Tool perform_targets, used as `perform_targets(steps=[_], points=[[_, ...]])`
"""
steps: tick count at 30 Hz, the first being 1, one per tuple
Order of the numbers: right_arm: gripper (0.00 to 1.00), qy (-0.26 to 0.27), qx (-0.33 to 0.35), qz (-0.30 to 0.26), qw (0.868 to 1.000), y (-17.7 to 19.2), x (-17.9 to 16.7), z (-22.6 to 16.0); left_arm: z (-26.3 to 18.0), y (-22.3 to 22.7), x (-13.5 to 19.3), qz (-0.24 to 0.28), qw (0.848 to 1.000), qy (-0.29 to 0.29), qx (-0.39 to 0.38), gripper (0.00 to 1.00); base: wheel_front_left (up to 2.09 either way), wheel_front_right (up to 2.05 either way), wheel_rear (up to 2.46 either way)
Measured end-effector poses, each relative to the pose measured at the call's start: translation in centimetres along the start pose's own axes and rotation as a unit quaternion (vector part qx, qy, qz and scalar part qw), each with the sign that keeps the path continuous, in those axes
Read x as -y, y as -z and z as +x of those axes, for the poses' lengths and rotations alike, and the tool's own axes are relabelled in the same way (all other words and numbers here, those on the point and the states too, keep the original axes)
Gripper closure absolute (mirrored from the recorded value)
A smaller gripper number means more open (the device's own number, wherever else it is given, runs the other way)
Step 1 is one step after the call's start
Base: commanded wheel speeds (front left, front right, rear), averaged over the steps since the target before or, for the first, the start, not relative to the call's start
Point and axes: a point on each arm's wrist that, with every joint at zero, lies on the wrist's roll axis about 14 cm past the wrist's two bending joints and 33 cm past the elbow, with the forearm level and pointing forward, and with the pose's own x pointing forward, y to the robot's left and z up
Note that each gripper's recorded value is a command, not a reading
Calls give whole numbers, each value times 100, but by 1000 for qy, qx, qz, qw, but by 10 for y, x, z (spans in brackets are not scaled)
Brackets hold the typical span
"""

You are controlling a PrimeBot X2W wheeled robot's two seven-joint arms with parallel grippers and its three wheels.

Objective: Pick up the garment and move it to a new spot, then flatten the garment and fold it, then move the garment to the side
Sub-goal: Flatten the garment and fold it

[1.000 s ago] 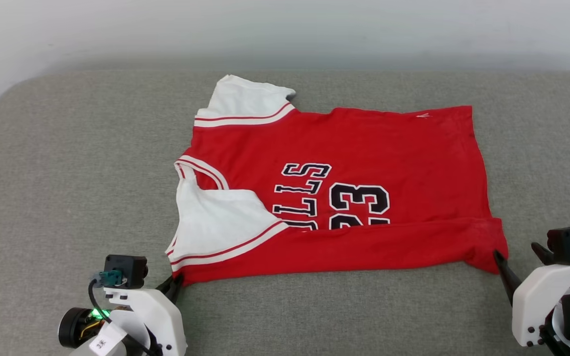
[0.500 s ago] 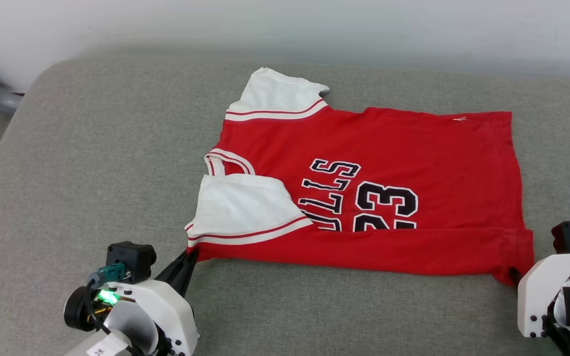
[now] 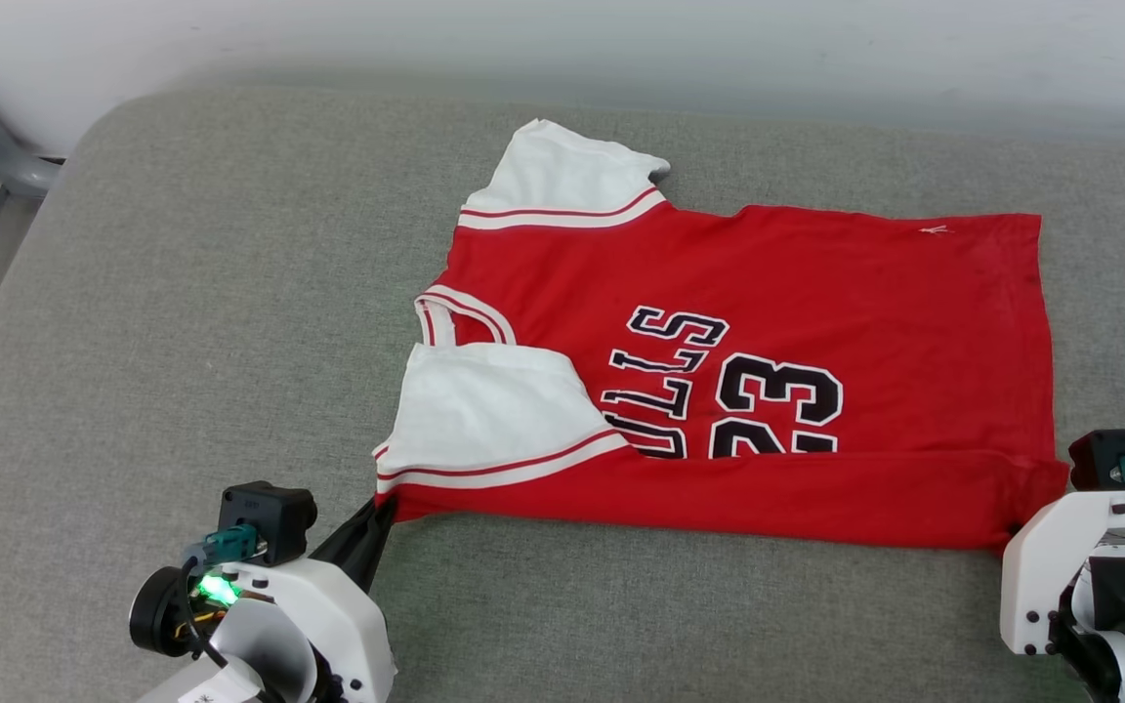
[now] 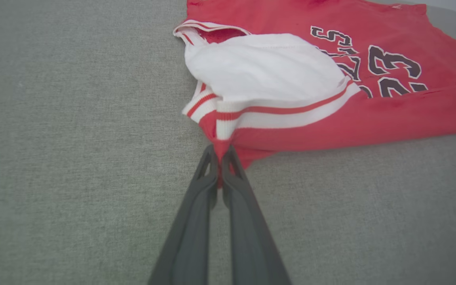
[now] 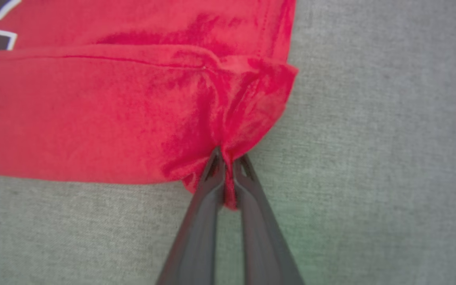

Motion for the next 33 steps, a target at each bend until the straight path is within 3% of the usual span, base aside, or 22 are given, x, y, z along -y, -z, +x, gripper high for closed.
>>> perform_targets(steps=[17, 33], points=[[100, 31, 22, 8, 999, 3, 38, -39, -23, 30, 8, 6, 999, 14, -50, 100, 0, 0, 0], [100, 36, -36, 17, 999, 63, 44, -87, -68, 83, 31, -25, 991, 40, -129, 100, 0, 0, 0]])
